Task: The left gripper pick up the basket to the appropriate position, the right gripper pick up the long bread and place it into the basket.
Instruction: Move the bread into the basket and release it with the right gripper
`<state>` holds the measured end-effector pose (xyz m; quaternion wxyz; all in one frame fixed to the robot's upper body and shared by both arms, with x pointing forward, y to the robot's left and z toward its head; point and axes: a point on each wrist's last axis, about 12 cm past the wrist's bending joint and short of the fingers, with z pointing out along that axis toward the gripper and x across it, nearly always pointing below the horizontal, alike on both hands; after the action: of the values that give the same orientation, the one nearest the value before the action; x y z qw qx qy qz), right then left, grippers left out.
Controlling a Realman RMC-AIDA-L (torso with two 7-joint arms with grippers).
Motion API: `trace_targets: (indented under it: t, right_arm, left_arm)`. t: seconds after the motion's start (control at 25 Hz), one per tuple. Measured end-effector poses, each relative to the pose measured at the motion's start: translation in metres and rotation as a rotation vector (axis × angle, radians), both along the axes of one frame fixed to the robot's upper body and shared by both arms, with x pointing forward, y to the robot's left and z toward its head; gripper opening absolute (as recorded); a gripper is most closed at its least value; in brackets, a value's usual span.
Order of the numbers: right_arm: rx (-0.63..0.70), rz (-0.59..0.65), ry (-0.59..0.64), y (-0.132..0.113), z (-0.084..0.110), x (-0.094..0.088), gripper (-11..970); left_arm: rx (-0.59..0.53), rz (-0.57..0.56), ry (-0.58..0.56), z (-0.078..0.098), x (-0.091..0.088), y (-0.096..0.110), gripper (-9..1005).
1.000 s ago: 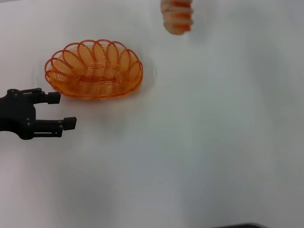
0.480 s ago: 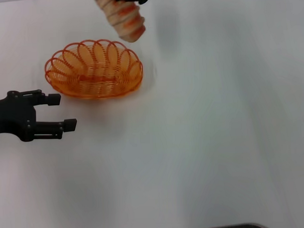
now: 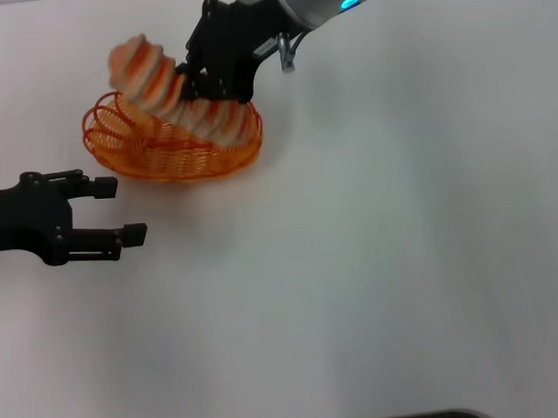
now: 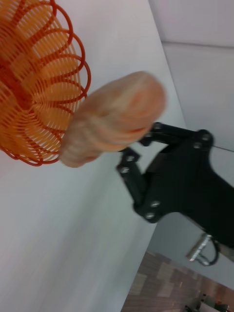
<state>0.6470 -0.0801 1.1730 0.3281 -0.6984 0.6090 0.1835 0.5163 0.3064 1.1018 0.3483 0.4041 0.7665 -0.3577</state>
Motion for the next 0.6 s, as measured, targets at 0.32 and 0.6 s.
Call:
trace_targets:
  t: [0.32, 0.6]
  right_arm:
    - [-0.08, 0.059, -0.005, 0.019, -0.005, -0.004, 133]
    - [-0.13, 0.028, -0.046, 0.026, -0.01, -0.001, 127]
  left_arm:
    - [-0.008, 0.011, 0.007, -0.003, -0.002, 0.0, 857]
    - [-0.012, 0.019, 0.011, -0.005, -0.004, 0.001, 857]
